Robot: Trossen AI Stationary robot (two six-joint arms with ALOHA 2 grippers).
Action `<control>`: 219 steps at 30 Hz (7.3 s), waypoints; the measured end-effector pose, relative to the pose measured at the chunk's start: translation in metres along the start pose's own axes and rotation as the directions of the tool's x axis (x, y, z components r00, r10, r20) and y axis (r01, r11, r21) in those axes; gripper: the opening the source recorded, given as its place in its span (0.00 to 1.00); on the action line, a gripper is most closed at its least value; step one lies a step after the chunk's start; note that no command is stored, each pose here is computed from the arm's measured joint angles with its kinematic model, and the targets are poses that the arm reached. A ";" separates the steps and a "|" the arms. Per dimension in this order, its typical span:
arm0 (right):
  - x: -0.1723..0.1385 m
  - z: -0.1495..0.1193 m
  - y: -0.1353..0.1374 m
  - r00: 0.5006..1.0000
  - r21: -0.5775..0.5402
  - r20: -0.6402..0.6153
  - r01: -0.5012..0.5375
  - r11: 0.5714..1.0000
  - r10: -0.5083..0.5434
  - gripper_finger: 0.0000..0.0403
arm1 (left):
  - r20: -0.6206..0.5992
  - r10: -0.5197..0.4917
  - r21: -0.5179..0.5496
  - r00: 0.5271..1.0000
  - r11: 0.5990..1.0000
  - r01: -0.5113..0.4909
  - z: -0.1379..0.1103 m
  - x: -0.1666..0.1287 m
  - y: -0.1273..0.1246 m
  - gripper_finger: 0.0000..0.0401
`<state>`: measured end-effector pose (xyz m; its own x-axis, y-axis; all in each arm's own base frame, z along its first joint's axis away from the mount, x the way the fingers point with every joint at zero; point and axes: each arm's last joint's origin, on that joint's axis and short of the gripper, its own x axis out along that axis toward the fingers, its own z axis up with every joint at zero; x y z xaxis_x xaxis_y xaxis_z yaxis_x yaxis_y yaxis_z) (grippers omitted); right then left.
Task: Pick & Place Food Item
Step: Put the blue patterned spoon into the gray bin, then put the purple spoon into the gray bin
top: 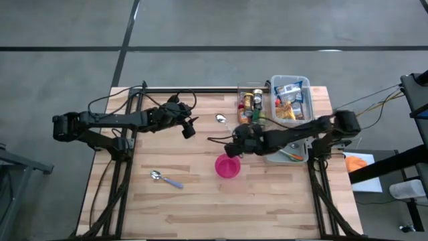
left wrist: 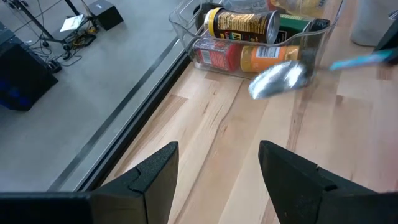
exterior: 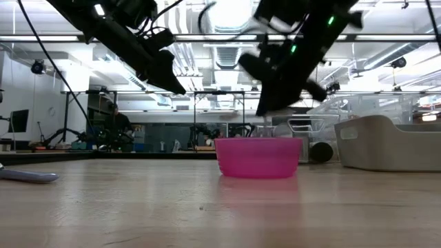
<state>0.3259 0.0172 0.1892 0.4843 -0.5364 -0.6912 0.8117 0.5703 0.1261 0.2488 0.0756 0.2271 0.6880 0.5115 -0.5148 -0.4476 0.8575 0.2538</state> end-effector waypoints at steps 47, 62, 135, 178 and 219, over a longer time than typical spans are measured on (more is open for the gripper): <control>-0.151 -0.073 -0.122 0.863 -0.533 -0.380 0.090 0.841 -0.333 0.13 | -0.001 0.000 0.000 1.000 1.000 0.000 0.000 0.000 0.000 0.56; -0.106 -0.113 -0.121 0.883 -0.705 -0.190 0.181 0.685 -0.429 0.13 | -0.001 0.000 0.000 1.000 1.000 0.000 0.000 0.000 0.000 0.56; -0.118 -0.071 -0.061 0.650 -0.468 0.253 -0.566 0.679 0.716 0.68 | -0.001 0.000 0.000 1.000 1.000 0.000 0.000 0.000 0.000 0.56; -0.105 -0.069 -0.075 0.590 -0.547 0.313 -0.528 0.649 0.744 0.68 | -0.005 -0.058 -0.285 0.998 0.957 0.054 -0.001 -0.001 -0.003 0.56; -0.104 -0.070 -0.075 0.594 -0.549 0.310 -0.526 0.650 0.743 0.68 | -0.595 -0.425 -0.768 0.682 0.552 -0.326 -0.065 -0.137 -0.095 0.56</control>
<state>0.1917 0.0738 0.2023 0.9915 -0.0880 -0.0958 0.0935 0.9941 0.0553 0.1596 -0.0799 0.2201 0.3196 -0.0492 -0.9463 -0.9096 0.2640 -0.3209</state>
